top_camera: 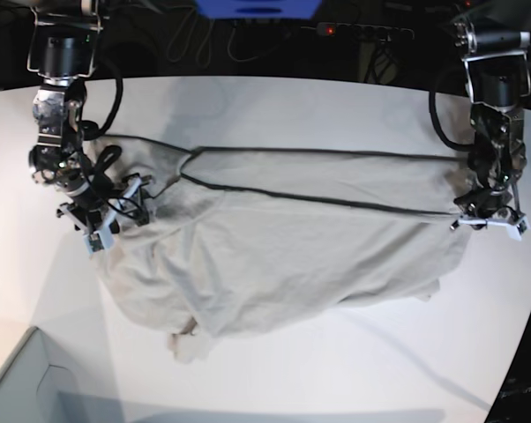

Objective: Layout the t-shirt on the table in an organized manner, then fold the t-shirt properly
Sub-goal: 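Hold the shirt edge with both grippers and adjust it flat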

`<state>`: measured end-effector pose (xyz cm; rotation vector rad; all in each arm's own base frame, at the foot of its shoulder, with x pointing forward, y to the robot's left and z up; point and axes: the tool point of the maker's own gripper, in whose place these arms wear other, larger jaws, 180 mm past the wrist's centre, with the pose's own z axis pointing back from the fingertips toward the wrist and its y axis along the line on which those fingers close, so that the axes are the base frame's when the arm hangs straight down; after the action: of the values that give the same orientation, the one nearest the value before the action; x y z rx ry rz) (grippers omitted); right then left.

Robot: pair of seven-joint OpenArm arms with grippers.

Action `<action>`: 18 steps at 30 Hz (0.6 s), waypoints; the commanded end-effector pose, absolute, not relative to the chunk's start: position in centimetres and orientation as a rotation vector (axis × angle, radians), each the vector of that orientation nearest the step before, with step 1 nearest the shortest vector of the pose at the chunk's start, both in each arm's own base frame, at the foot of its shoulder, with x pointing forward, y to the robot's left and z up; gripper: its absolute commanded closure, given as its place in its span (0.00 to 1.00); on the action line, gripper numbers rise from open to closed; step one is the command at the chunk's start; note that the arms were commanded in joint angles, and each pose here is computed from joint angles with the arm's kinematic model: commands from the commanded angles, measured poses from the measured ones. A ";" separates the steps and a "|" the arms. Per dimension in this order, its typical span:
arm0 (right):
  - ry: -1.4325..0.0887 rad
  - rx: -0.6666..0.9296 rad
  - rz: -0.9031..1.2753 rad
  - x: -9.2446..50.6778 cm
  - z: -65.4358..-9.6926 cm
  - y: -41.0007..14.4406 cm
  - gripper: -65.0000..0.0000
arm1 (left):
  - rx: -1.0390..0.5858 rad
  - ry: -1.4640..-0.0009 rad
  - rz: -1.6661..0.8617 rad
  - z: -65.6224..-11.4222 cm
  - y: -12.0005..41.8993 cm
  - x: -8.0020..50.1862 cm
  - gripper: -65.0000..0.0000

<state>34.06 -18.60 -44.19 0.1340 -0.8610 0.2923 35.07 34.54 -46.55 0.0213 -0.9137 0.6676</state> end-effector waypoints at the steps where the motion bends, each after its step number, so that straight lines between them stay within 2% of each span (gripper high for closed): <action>1: -0.919 0.134 0.299 35.4 -42.5 -18.9 0.45 | 0.022 -0.927 0.669 -45.7 35.1 35.7 0.94; 2: -0.921 0.134 0.300 35.4 -42.5 -18.9 0.45 | 0.021 -0.927 0.668 -45.6 35.1 35.7 1.00; 5: -0.937 0.132 0.303 36.1 -41.9 -18.8 0.45 | 0.018 -0.929 0.668 -45.5 35.1 35.8 0.98; 9: -0.940 0.132 0.303 36.3 -41.8 -18.8 0.45 | 0.007 -1.006 0.628 -42.9 34.7 36.9 1.00; 14: -0.961 0.134 0.301 37.4 -41.0 -18.7 0.55 | -0.009 -1.146 0.545 -38.1 33.4 37.6 1.00; 18: -0.943 0.144 0.290 37.4 -41.7 -18.7 0.57 | -0.025 -1.231 0.491 -35.0 32.2 37.6 1.00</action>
<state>36.25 -18.47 -43.14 0.1439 -0.8966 0.2802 36.95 31.41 -36.69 -0.0379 -1.1748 0.4963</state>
